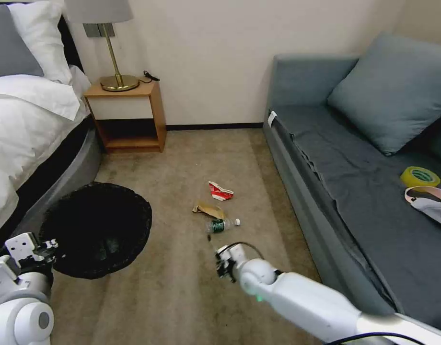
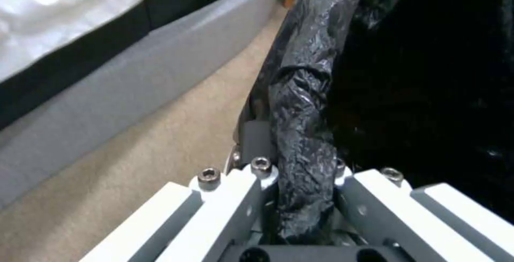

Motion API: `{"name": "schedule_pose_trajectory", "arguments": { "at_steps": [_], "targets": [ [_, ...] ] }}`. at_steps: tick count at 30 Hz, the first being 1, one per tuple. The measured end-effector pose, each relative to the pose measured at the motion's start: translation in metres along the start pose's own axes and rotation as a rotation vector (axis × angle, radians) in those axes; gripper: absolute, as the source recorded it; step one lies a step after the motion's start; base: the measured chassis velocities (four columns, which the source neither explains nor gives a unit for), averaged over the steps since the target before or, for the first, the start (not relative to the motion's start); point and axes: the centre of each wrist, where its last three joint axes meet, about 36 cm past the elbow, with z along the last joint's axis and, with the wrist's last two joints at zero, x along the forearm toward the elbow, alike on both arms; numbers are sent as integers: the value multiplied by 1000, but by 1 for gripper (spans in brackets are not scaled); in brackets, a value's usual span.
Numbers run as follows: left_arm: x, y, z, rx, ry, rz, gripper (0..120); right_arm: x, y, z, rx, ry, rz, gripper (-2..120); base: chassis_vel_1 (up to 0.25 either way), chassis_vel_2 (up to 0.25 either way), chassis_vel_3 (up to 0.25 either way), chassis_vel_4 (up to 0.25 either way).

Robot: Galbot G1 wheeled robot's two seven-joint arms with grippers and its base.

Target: Pick up the trash bin, then pick up the garbage on the floor and place it into the trash bin.

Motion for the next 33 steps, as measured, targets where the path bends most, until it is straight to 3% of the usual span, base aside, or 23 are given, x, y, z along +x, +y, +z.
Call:
{"name": "schedule_pose_trajectory", "arguments": {
  "at_steps": [9,14,23,26,33],
  "targets": [
    [1,-7,10,-35,31,4,1,67,3,-57,-54,-184,-49,0,0,0,0,0],
    [3,-9,15,-44,37,7,1,102,23,-79,-81,-275,-122,0,0,0,0,0],
    [11,-10,17,-54,36,5,1,136,77,-106,-137,-374,-270,0,0,0,0,0],
    [14,-12,17,-56,35,4,1,146,120,-117,-173,-380,-373,0,0,0,0,0],
    [17,-14,18,-61,33,6,1,134,166,-126,-160,-377,-446,0,0,0,0,0]
  ]
}}
